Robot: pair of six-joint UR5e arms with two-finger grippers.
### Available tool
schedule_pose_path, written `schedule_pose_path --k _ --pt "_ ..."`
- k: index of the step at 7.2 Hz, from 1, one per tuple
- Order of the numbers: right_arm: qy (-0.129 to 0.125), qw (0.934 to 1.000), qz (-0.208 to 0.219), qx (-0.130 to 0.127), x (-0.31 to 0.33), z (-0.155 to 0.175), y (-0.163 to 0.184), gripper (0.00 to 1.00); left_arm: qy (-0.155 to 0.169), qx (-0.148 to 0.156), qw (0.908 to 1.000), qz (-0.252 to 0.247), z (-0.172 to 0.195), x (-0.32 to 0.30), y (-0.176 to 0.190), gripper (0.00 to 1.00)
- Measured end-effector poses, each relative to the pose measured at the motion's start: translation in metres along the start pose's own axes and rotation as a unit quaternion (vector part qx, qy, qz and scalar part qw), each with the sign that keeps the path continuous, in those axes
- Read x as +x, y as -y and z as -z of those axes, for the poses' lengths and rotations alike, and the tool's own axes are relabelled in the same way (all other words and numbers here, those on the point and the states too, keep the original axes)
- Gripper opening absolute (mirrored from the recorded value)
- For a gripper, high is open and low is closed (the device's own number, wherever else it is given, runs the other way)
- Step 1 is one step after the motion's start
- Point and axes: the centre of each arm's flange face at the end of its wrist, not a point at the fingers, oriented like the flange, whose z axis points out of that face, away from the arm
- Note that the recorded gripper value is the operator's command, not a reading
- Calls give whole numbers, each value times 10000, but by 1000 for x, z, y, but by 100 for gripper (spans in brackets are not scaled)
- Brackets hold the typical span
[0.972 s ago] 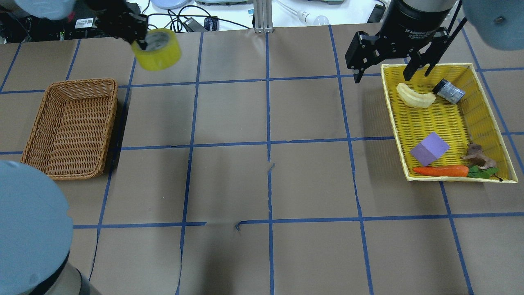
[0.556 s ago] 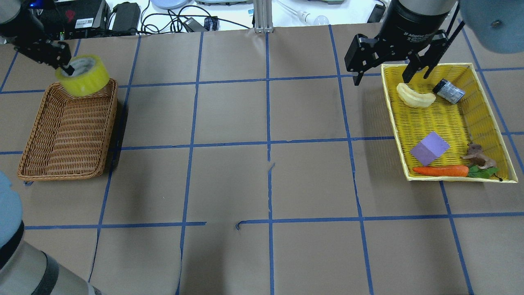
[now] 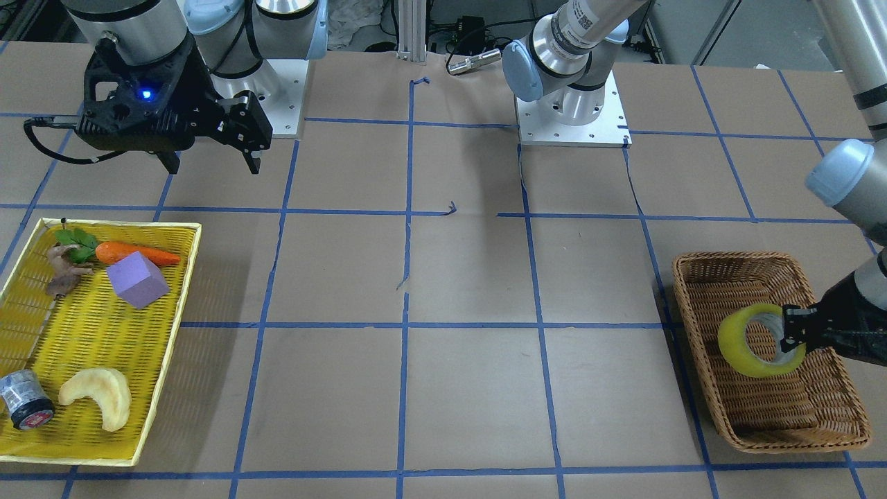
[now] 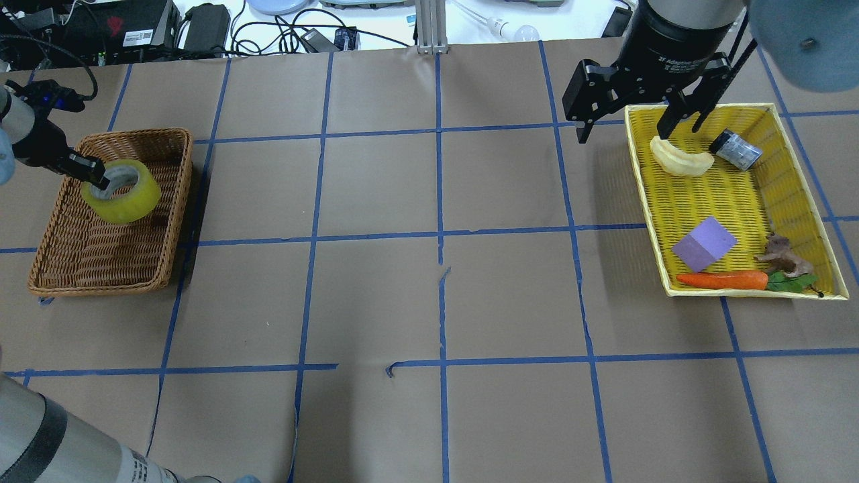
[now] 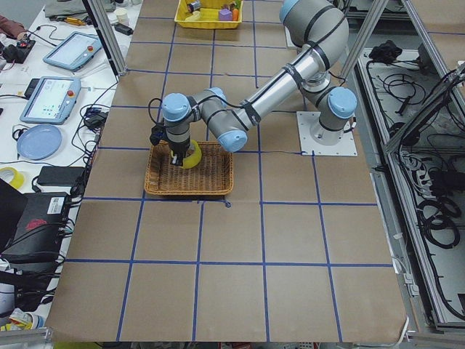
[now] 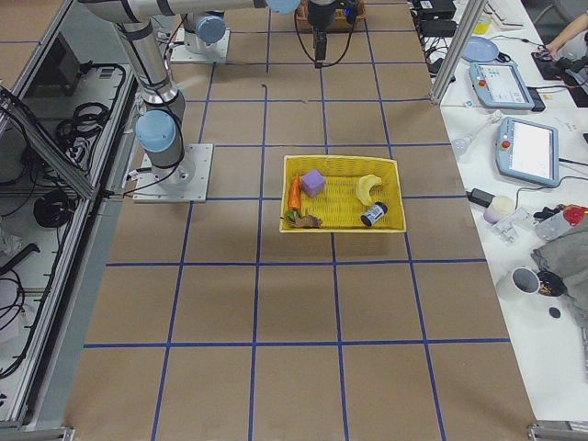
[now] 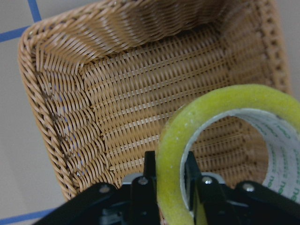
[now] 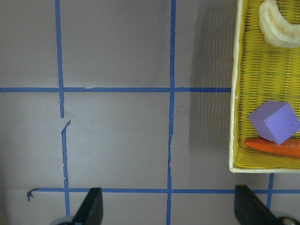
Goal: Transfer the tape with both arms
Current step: 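Lift the tape roll with the left gripper and carry it over the wicker basket, then lower the tape into the wicker basket and open the left gripper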
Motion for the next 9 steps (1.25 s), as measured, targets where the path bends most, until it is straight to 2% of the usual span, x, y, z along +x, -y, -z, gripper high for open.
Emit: schedule_pose_path --k 1,3,5,7,9 --pt "0 10000 1 -8 0 -1 0 100 -26 -21 10000 7 -11 -5 -10 98" --pt "3 10000 6 -17 -1 -2 0 100 -73 -78 9999 59 -15 -11 -21 100" --pt "7 10000 7 -19 -1 -2 0 100 -86 -247 9996 60 10 -6 -23 100" --pt "5 10000 7 -19 -1 -2 0 100 -67 -329 9986 413 60 17 -19 100" --pt "8 10000 7 -19 -1 -2 0 100 22 -369 9953 899 123 94 13 100"
